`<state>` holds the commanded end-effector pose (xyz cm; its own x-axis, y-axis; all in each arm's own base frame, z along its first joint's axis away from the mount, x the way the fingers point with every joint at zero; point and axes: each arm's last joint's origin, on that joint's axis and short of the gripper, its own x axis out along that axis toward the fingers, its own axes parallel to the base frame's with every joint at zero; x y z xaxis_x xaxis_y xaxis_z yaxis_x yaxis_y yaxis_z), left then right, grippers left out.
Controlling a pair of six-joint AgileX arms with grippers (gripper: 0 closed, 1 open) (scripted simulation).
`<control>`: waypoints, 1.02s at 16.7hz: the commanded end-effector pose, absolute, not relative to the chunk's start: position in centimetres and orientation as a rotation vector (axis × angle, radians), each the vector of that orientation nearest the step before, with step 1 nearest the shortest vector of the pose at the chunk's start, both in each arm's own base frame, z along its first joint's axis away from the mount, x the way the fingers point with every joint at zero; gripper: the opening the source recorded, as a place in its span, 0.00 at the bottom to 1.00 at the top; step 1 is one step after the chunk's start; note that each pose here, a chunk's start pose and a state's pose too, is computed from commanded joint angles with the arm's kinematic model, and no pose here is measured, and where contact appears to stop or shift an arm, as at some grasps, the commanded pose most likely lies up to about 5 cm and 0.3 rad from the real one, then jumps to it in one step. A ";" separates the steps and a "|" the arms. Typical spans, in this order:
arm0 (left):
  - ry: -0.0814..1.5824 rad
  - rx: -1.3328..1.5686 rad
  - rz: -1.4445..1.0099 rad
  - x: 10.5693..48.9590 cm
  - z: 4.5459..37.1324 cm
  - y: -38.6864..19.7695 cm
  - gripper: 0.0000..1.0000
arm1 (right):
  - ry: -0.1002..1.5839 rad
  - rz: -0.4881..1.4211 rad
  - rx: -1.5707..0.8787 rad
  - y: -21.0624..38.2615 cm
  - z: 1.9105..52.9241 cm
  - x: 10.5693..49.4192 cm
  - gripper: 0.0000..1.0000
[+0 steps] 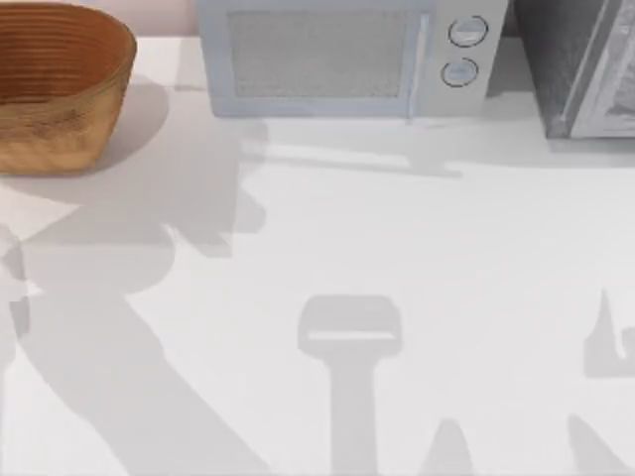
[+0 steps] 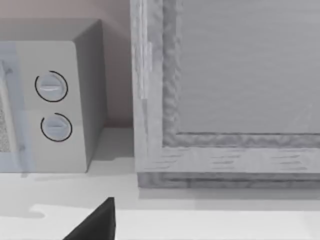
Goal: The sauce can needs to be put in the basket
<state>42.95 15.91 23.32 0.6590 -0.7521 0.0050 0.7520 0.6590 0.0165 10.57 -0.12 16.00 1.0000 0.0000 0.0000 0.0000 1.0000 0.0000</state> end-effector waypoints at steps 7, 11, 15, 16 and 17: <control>-0.001 -0.002 -0.815 42.6 23.1 17.3 0.00 | 0.000 0.000 0.000 -0.1 16.0 10.6 1.00; 0.000 -0.002 -0.814 44.2 22.3 15.7 0.00 | 0.000 0.000 0.000 -0.1 16.0 10.6 1.00; -0.002 -0.001 -0.813 45.7 21.5 14.1 0.00 | 0.000 0.000 0.000 -0.1 16.0 10.6 1.00; 0.000 -0.003 -0.813 46.2 21.2 13.5 0.00 | 0.000 0.000 0.000 -0.1 16.0 10.6 1.00; -0.002 -0.002 -0.813 46.6 21.0 13.1 0.00 | 0.000 0.000 0.000 -0.1 16.0 10.6 1.00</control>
<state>46.55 13.11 21.01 0.6874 -0.7263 0.0022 0.7263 0.6874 -0.0008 10.57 -0.12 16.00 1.0000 0.0000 0.0000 0.0000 1.0000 0.0000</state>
